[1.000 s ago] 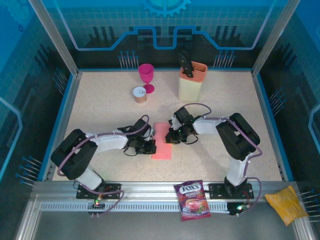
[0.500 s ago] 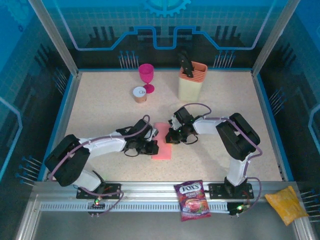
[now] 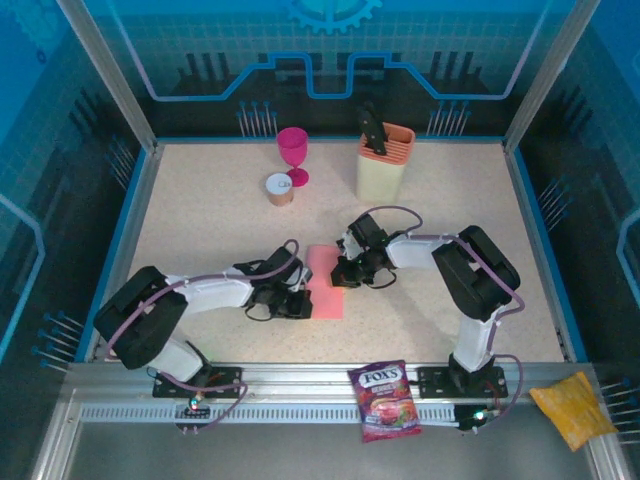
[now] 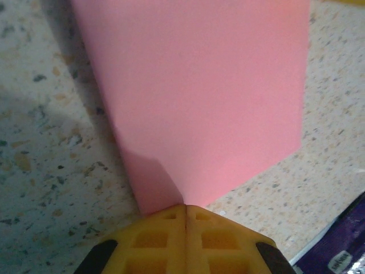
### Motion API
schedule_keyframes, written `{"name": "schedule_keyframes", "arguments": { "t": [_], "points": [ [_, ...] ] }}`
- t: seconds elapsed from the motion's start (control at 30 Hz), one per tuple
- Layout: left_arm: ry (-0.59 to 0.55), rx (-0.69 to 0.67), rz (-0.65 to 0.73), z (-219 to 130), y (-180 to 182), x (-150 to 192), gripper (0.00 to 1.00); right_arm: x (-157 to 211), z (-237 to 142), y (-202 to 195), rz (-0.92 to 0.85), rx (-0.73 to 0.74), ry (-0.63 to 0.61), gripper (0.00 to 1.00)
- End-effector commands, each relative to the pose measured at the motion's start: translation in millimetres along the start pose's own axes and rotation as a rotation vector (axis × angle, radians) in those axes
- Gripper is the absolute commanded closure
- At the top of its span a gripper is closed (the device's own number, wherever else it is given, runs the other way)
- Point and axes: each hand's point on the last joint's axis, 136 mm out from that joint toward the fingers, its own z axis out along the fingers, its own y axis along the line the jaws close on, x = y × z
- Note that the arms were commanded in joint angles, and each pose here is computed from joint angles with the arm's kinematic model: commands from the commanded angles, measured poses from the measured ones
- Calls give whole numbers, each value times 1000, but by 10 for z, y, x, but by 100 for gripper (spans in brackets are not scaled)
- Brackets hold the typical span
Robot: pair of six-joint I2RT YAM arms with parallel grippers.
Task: Fold a paper plane with a square sheet of paper (pick it up from the middle)
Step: First fold the square sheet of paper in half at the center of the table, then rotate the square sheet of paper at the center of the table.
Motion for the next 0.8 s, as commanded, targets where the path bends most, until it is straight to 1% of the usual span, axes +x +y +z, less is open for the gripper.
{"name": "schedule_keyframes", "arguments": {
  "t": [0.0, 0.13, 0.27, 0.37, 0.5, 0.77],
  "points": [
    [-112, 79, -18, -296, -289, -426, 98, 530, 129, -821, 109, 292, 154, 100],
    [-216, 139, -87, -524, -313, -950, 96, 518, 97, -845, 89, 303, 151, 100],
    [-243, 153, -71, -576, -338, -1316, 96, 500, 69, -864, 67, 314, 149, 100],
    [-210, 140, -34, -495, -338, -1424, 97, 494, 48, -877, 59, 320, 148, 100],
    [-167, 115, -14, -367, -237, -1461, 98, 477, 35, -888, 58, 321, 144, 100],
    [-160, 86, -19, -291, -58, -1492, 99, 448, 25, -897, 59, 321, 140, 100]
  ]
}}
